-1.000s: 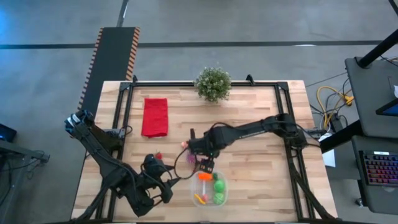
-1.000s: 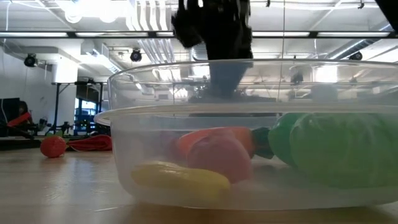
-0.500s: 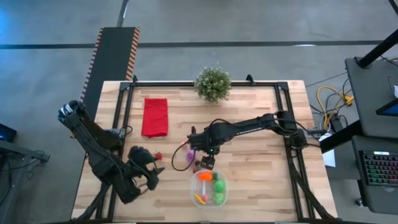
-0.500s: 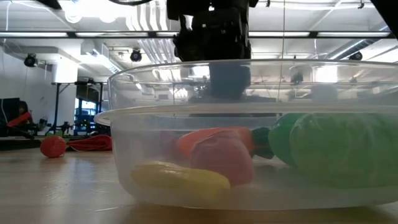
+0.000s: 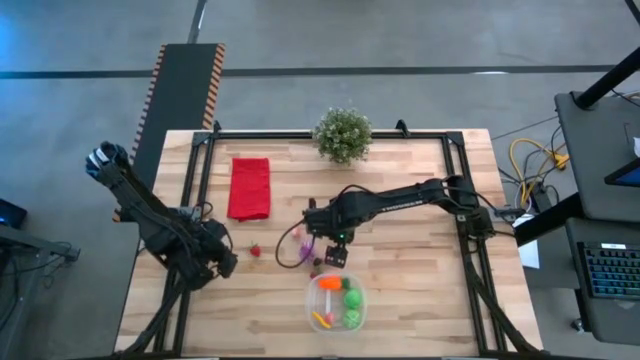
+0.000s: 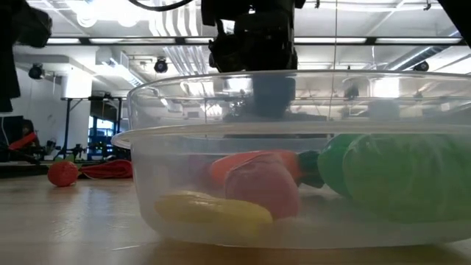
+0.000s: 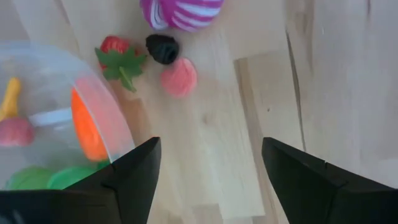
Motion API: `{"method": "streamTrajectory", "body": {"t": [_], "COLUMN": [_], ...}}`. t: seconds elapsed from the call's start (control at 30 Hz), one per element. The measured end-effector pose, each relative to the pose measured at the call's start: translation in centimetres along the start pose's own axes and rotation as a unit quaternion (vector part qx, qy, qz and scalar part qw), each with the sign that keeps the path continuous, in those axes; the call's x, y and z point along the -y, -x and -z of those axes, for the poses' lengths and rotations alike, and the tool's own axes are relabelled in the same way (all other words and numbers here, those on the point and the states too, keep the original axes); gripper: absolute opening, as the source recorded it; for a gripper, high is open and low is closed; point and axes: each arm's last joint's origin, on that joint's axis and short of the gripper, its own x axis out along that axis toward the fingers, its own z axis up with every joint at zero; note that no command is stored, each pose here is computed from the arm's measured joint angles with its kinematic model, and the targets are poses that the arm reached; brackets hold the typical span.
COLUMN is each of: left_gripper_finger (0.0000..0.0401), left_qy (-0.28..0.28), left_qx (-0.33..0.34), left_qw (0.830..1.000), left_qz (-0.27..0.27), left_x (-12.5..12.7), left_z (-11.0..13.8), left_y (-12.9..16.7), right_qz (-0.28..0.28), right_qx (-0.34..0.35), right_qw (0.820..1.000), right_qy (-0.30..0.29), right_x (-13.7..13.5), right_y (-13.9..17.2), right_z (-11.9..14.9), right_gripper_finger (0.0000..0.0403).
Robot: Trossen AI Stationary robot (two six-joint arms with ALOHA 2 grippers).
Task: Pick and placing Produce into tupperware
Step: Put the left red strawberry into the transparent bin
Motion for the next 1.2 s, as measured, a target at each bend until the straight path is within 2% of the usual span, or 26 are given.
{"method": "streamTrajectory", "body": {"t": [0.1, 0.23, 0.37, 0.5, 0.6, 0.77, 0.9, 1.13, 1.2], "left_gripper_finger": [0.0199, 0.0204, 0.0229, 0.0257, 0.0267, 0.0269, 0.027, 0.027, 0.0266], "left_qy": [0.022, 0.103, 0.194, 0.239, 0.244, 0.225, 0.23, 0.227, 0.225], "left_qx": [0.002, 0.02, 0.033, 0.041, 0.043, 0.004, 0.007, -0.008, -0.017], "left_qw": [1.0, 0.994, 0.98, 0.97, 0.968, 0.974, 0.972, 0.974, 0.973], "left_qz": [0.0, -0.014, -0.03, -0.036, -0.033, -0.036, -0.047, -0.028, -0.042], "left_x": [-0.5, -1.1, -1.6, -1.2, -0.8, -0.6, -0.5, 0.7, 0.8], "left_z": [0.1, -0.4, -1.0, -1.7, -2.3, -2.7, -3.1, -3.4, -3.2], "left_y": [-0.7, -1.4, -2.4, -3.3, -4.6, -6.9, -7.5, -9.4, -9.9], "right_qz": [0.0, 0.0, 0.014, 0.017, 0.017, 0.019, 0.019, 0.023, 0.024], "right_qx": [-0.001, 0.009, 0.031, 0.041, 0.044, 0.047, 0.056, 0.062, 0.063], "right_qw": [1.0, 1.0, 0.999, 0.998, 0.997, 0.994, 0.993, 0.992, 0.993], "right_qy": [0.008, 0.01, 0.002, -0.033, -0.061, -0.092, -0.1, -0.104, -0.101], "right_x": [0.1, 0.5, 1.5, 3.0, 4.1, 5.4, 5.8, 6.6, 6.9], "right_y": [0.2, 1.3, 2.6, 3.5, 3.8, 4.2, 4.9, 5.3, 5.4], "right_z": [0.1, 0.2, 0.0, -0.3, -0.5, -0.7, -0.7, -0.8, -0.8], "right_gripper_finger": [0.0274, 0.0275, 0.0281, 0.0287, 0.0287, 0.0287, 0.0287, 0.0283, 0.028]}}
